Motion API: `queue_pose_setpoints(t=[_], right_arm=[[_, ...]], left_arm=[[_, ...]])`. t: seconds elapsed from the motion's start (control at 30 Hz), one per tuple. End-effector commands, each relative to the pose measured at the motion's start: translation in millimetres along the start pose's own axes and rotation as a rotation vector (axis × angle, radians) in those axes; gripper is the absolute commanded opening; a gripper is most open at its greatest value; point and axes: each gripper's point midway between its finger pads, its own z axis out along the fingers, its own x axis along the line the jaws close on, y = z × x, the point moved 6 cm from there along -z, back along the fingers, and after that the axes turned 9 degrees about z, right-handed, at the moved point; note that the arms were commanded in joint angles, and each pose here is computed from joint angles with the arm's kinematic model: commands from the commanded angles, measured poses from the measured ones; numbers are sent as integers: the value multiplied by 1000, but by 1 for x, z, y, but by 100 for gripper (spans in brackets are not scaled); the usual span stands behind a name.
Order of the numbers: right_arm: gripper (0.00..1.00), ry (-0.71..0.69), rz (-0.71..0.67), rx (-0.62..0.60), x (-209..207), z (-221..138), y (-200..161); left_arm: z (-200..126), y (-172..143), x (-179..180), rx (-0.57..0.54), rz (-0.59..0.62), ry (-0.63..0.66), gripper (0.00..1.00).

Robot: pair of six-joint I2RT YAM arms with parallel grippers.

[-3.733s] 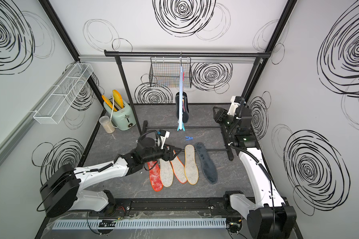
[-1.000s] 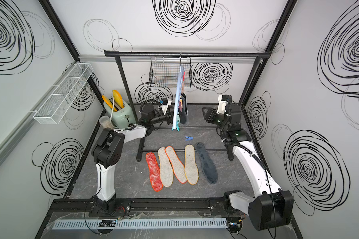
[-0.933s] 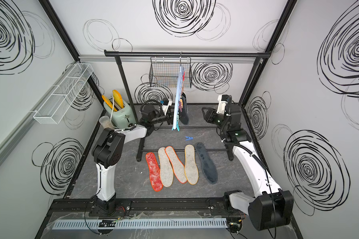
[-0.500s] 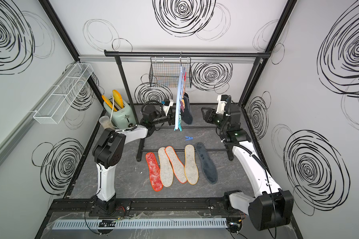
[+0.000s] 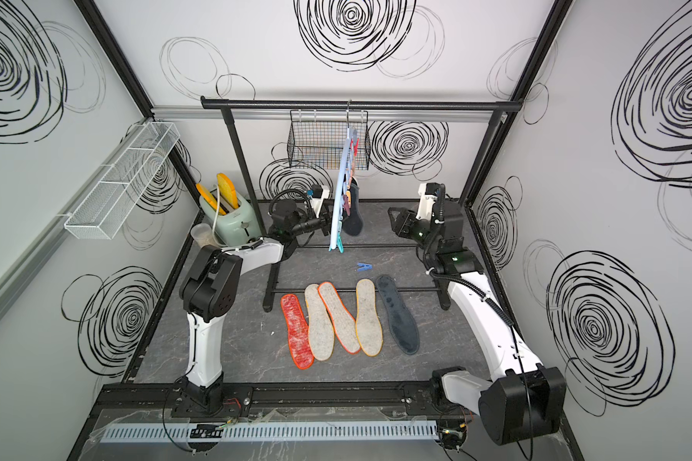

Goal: Take the shoe insoles off the hanger
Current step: Remove the insole from the hanger.

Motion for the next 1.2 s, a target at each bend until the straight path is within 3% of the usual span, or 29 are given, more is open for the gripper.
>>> queue_pose_setpoints(t=[0.0,0.1,0.27,0.5,0.9,1.03,1.17], right_arm=[[46,4,-8,-8,4,-3,1],[47,3,-12,-13,4,-4,1],[47,9,-10,-14,4,-4,1],[47,28,-12,-12,11,-4,6],[48,127,-45,68,41,12,17],[48,216,-131,86,59,18,15],[48,299,-259,82,73,23,12]], left_arm=[[6,8,-13,-41,39,-62,49],[8,10,-19,-41,37,-73,42],[10,12,-25,-30,26,-72,20],[7,17,-33,-19,23,19,1],[2,30,-42,11,5,267,0],[-8,27,-43,27,21,335,0],[-10,17,-45,83,44,307,0]])
